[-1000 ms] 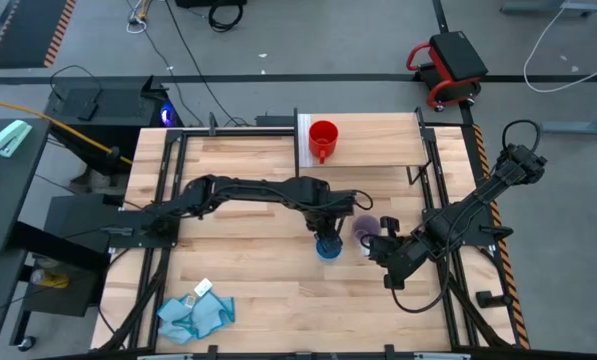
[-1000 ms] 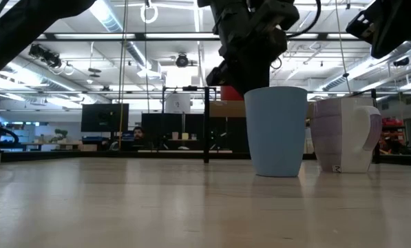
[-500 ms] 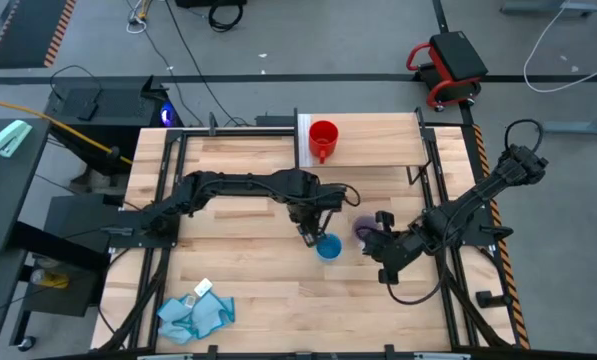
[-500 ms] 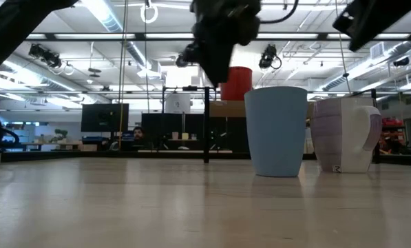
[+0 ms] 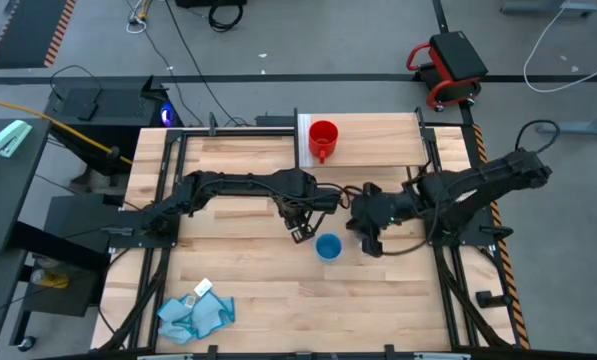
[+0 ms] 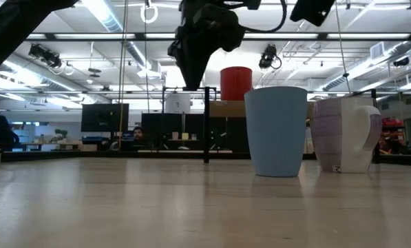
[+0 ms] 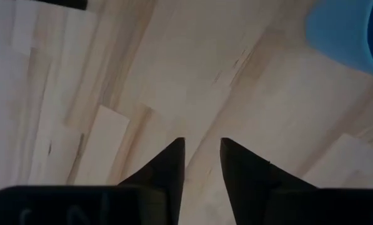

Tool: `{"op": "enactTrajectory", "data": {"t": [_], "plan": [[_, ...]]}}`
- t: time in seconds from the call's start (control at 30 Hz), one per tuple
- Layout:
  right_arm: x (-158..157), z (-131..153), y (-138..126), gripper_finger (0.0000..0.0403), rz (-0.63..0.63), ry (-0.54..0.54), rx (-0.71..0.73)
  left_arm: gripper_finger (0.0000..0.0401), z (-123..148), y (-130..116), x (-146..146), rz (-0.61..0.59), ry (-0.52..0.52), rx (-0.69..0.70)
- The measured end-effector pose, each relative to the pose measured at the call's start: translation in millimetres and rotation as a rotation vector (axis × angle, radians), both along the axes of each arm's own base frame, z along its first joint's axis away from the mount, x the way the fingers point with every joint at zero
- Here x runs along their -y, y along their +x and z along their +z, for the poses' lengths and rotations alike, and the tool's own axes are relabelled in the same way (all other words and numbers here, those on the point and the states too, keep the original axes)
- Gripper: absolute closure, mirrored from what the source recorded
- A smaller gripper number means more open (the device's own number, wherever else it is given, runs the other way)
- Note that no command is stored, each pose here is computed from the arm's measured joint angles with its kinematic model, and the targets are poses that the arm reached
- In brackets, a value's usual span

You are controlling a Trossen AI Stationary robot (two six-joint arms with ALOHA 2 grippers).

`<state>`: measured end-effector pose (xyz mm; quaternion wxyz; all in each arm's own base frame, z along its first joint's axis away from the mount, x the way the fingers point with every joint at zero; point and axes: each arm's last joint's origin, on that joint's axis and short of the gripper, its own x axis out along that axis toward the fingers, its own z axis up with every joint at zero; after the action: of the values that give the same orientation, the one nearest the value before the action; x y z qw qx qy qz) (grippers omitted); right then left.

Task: Stack small to large cups/mugs on shelf
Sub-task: Put the blue cup on the shelf

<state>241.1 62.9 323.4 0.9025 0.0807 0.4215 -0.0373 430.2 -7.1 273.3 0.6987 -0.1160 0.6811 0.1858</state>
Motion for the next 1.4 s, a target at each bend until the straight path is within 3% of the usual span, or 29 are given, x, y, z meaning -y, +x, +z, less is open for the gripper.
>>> {"op": "enactTrajectory", "data": {"t": [0.23, 0.6, 0.77, 0.97, 1.2, 1.4], "plan": [[2.4, -10.3, 6.8, 0.0363, 0.006, 0.005, -0.052, 0.0318, 18.3, -8.7, -30.2, 0.051, 0.011, 0.043], [8.1, -14.5, 12.2, 0.0364, 0.003, 0.000, -0.068, 0.0345, 67.5, -46.8, -106.4, 0.251, 0.172, 0.151], [14.6, -16.4, 14.8, 0.0351, 0.021, 0.059, -0.090, 0.0358, 67.5, -53.7, -131.2, 0.291, 0.201, 0.140], [16.6, -16.4, 16.8, 0.0312, 0.040, 0.042, -0.079, 0.0371, 63.3, -55.9, -156.4, 0.294, 0.214, 0.147], [22.1, -29.5, 38.4, 0.0274, 0.015, 0.033, -0.115, 0.0376, 63.5, -69.2, -187.2, 0.342, 0.224, 0.139], [35.9, -33.9, 55.5, 0.0272, -0.019, 0.005, -0.216, 0.0371, 34.4, -82.1, -215.4, 0.343, 0.164, 0.062]]}}
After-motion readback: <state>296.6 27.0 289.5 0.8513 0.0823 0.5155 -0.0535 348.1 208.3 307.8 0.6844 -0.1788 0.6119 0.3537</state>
